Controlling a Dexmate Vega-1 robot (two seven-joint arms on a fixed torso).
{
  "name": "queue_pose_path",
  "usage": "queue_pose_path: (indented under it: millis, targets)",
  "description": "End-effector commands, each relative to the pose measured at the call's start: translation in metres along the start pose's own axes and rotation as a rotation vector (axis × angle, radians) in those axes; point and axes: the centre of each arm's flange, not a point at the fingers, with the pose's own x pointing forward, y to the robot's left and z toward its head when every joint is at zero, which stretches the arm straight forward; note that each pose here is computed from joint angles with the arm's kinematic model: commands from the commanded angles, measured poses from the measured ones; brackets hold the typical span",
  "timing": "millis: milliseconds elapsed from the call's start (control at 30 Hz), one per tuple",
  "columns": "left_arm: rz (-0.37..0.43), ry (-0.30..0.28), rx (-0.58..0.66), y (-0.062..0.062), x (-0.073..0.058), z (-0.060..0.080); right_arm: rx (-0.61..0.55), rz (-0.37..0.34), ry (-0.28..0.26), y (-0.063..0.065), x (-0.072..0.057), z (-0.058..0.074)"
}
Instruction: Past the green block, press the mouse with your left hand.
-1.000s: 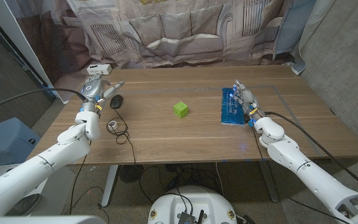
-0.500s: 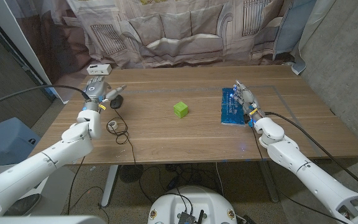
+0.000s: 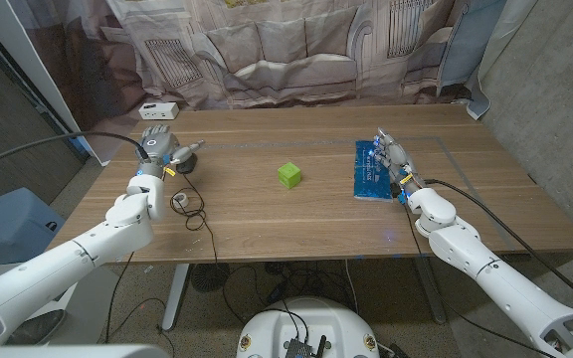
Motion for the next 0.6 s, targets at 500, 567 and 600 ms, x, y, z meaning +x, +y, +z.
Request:
queue_pose_path:
  millis: [500, 567, 600]
  targets:
    - [-0.068, 0.001, 0.023, -0.024, 0.001, 0.007, -0.003, -0.007, 0.009, -0.003, 0.002, 0.0]
    - [-0.071, 0.002, 0.028, -0.026, 0.0, 0.007, -0.001, -0.009, 0.009, -0.003, 0.002, 0.0]
    - [-0.072, 0.003, 0.029, -0.027, 0.0, 0.008, -0.004, -0.006, 0.009, -0.003, 0.003, 0.0]
